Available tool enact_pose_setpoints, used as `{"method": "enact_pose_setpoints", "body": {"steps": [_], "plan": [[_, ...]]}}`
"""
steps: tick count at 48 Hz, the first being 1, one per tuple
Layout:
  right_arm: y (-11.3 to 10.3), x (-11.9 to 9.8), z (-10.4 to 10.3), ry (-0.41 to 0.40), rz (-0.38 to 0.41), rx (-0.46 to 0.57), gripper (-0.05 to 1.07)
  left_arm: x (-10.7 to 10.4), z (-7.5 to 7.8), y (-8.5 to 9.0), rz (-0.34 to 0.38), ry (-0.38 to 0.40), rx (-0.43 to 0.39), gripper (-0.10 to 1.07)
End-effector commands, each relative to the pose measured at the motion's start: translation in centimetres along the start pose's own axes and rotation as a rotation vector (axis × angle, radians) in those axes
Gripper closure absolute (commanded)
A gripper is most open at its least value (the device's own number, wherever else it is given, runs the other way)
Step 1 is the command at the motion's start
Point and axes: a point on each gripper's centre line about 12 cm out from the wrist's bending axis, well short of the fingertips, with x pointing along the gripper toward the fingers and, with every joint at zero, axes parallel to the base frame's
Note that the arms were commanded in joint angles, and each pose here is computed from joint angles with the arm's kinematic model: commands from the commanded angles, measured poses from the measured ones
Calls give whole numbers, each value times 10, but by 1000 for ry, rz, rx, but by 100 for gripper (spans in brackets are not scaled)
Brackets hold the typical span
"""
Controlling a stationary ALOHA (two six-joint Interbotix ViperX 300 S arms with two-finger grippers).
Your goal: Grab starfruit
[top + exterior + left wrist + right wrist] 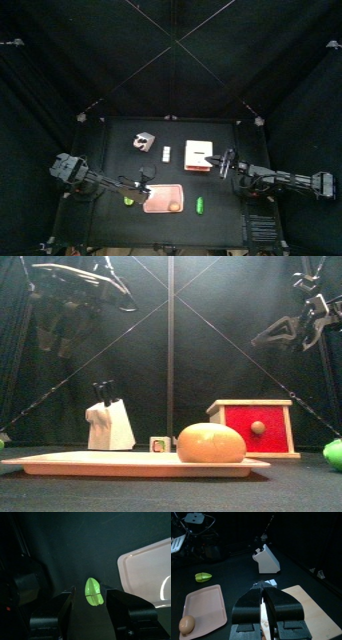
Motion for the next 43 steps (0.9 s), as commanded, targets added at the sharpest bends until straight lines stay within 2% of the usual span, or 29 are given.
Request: {"method": "enact_pose_setpoints", "body": {"steps": [1,5,10,20,26,35,43], "plan": [[-1,2,3,-8,-6,2,101,8,-14,9,-62,23,-32,16],[-1,2,2,-5,-9,9,101,22,-24,9,-78,43,-45,16],[-2,3,2,-2,-12,15,101,33,-34,4,-151,92,-56,15],[-3,4,0,5,-16,15,101,48,-42,-4,-251,149,-71,13],[-3,4,0,8,-16,14,101,56,-48,-4,-266,185,-79,8],[-3,4,-1,10,-18,15,101,67,-56,1,-243,223,-88,-2],[-3,4,0,8,-18,15,101,77,-59,2,-220,225,-86,-3]]}}
